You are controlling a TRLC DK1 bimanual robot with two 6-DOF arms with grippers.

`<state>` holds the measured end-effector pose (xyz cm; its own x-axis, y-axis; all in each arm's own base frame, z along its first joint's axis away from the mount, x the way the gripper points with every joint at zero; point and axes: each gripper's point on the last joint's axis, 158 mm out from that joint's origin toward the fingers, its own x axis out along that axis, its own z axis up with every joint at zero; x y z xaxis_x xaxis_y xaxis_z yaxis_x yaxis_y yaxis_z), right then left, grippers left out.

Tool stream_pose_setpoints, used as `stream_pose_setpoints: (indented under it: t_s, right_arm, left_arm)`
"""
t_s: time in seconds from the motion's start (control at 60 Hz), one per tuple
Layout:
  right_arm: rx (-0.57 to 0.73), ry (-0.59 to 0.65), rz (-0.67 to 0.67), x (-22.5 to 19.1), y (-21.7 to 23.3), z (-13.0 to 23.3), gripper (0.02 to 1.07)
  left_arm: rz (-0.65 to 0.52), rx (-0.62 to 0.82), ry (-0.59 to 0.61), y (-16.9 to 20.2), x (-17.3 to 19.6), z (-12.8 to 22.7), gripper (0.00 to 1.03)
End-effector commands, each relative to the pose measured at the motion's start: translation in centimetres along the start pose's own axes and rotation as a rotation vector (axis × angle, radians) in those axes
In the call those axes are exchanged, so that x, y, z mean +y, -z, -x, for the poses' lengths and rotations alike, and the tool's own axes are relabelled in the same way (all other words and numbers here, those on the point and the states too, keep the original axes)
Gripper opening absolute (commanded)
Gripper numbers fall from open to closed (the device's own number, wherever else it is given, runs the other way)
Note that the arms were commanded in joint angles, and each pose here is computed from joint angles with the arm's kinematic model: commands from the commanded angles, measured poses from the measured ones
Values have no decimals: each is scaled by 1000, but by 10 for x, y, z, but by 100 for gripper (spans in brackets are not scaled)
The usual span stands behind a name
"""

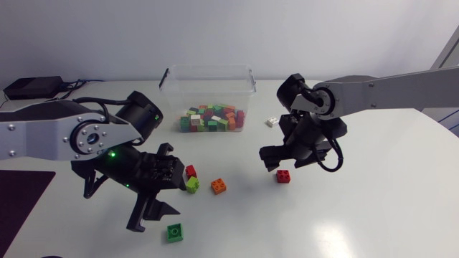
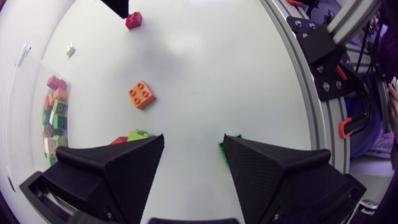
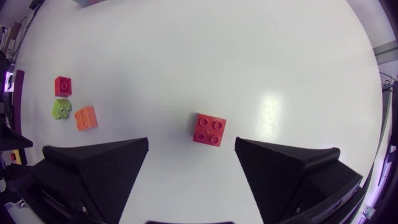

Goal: Place the duplo bricks in the container

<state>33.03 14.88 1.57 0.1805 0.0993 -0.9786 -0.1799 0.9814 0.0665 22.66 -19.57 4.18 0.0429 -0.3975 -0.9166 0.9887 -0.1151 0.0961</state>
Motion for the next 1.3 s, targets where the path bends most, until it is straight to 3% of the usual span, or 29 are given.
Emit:
stream_pose_setpoints:
  t_s: [0.0, 0.317, 0.517, 0.8, 0.833, 0.933, 1.15, 1.283]
  right_arm:
    - [2, 6, -23, 2, -1, 2, 103]
    - [-6, 4, -24, 3, -4, 7, 103]
    - [-14, 3, -29, 2, -6, 12, 103]
    - [-13, 2, -24, 4, -5, 12, 103]
    - [-12, 2, -24, 4, -5, 12, 103]
    - [-12, 2, -23, 4, -5, 12, 103]
    - [-22, -1, -15, 6, -8, 15, 103]
    - [-18, -2, -12, 9, -9, 14, 103]
  left_arm:
    - [139, 51, 72, 11, -16, -9, 78]
    - [363, 252, 155, 37, -52, -39, 79]
    - [417, 344, 144, 47, -63, -49, 79]
    - [426, 356, 132, 53, -67, -67, 78]
    - [422, 358, 122, 55, -66, -69, 72]
    - [418, 351, 105, 53, -63, -71, 42]
    - [397, 398, 121, 61, -73, -75, 25]
    - [384, 359, 77, 48, -62, -63, 25]
